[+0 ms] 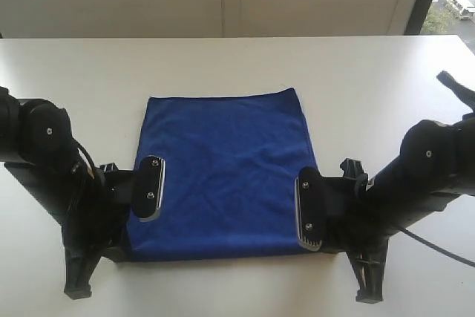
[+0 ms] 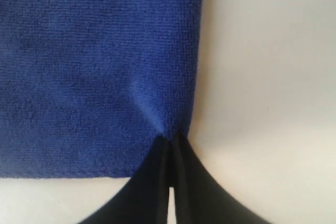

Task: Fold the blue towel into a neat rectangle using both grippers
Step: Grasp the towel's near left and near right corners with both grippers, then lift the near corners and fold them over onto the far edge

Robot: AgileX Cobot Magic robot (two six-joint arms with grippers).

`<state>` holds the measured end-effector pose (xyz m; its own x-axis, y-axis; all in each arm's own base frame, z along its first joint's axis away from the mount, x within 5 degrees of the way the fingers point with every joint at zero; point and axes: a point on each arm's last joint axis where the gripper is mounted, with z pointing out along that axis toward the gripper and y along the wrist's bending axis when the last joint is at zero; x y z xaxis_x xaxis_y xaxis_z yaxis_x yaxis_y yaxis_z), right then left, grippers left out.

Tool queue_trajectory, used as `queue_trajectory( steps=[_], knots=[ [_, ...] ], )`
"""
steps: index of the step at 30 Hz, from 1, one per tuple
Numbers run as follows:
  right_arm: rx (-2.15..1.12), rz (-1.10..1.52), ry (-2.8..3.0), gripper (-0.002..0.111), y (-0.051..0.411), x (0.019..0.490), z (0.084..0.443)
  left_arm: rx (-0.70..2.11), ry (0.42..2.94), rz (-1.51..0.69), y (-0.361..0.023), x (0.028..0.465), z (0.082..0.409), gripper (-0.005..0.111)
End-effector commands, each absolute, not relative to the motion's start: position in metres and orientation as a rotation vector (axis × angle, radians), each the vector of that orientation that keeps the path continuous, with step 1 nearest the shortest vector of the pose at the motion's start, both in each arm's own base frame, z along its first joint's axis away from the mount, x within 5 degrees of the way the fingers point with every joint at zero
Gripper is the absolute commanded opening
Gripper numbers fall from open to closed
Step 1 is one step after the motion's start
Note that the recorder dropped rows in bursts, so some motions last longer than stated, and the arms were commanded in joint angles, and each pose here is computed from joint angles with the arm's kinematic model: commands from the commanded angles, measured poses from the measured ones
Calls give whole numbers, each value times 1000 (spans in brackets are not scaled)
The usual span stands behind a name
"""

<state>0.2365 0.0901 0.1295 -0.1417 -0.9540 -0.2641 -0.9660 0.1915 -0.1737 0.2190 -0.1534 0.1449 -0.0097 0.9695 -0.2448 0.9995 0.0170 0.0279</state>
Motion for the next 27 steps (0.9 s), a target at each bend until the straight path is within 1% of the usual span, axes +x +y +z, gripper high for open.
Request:
queue_trajectory(
  steps=[1, 4, 9, 15, 18, 23, 27],
  knots=[
    [-1850, 30, 2128, 8, 89, 235, 130, 2129, 2089, -264, -152, 213, 143, 0],
    [-1827, 2, 2097, 7, 89, 235, 140, 2105, 2062, -244, -152, 213, 150, 0],
    [-1779, -51, 2035, 0, 88, 235, 158, 2034, 1989, -186, -152, 214, 171, 0],
    [-1691, -154, 1949, 0, 87, 239, 177, 1881, 1863, -60, -152, 221, 197, 0],
    [-1638, -218, 1909, 0, 86, 244, 183, 1730, 1834, 7, -153, 230, 206, 0],
    [-1490, -300, 1877, 0, 85, 256, 193, 1553, 1824, 79, -147, 246, 214, 0],
    [-1414, -368, 1808, 0, 87, 271, 208, 1454, 1843, 115, -137, 255, 217, 0]
  ],
)
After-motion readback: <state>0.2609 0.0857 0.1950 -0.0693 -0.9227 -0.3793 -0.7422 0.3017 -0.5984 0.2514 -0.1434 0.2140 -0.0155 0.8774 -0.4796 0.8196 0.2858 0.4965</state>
